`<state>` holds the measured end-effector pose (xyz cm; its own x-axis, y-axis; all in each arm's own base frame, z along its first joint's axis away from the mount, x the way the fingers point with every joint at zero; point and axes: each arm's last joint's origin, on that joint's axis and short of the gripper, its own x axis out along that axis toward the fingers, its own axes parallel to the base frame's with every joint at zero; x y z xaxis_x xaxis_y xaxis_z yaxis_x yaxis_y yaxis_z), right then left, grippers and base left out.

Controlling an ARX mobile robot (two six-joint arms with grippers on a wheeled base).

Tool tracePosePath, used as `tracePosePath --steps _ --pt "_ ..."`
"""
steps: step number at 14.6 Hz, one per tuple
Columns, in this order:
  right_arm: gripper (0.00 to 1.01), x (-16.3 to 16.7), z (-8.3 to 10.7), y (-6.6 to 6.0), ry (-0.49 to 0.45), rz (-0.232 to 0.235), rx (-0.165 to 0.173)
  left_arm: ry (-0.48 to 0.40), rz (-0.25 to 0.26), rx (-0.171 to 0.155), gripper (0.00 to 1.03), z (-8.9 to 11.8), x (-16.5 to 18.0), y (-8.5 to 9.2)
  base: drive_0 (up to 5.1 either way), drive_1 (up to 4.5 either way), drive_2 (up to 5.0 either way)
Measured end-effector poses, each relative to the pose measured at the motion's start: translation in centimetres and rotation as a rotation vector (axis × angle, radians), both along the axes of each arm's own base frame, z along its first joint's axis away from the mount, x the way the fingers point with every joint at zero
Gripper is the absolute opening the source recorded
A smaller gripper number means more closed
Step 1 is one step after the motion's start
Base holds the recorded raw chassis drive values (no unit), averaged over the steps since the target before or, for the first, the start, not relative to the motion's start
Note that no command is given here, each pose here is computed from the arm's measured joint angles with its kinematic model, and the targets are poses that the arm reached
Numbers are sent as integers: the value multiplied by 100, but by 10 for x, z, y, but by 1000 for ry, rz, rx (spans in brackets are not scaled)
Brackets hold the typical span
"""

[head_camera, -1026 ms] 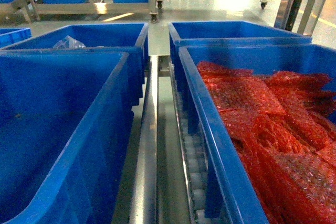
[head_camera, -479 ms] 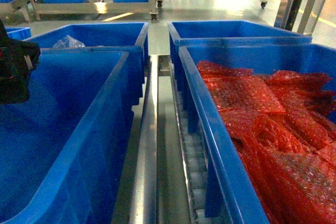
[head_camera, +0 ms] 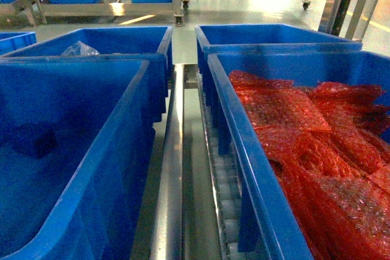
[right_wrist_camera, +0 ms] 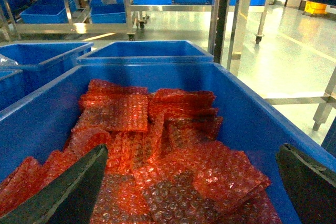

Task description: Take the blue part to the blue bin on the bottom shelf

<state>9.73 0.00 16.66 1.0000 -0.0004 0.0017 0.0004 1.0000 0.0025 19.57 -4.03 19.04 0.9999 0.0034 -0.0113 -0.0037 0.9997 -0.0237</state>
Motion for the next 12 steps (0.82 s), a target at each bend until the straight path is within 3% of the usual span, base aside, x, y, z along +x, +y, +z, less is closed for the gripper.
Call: tracePosePath --steps 4,5,8,10,12 --pt "98 0 0 0 0 0 0 3 0 8 9 -11 -28 20 0 0 0" --pt "98 0 0 0 0 0 0 2 0 8 2 -13 -35 24 0 0 0" --pt "98 0 0 0 1 0 0 -29 -20 6 2 -20 -49 32 0 0 0" --pt "98 0 0 0 0 1 0 18 8 9 2 -28 -56 41 0 0 0" --pt "98 0 0 0 1 0 0 -20 -5 9 2 -22 -63 40 0 0 0"
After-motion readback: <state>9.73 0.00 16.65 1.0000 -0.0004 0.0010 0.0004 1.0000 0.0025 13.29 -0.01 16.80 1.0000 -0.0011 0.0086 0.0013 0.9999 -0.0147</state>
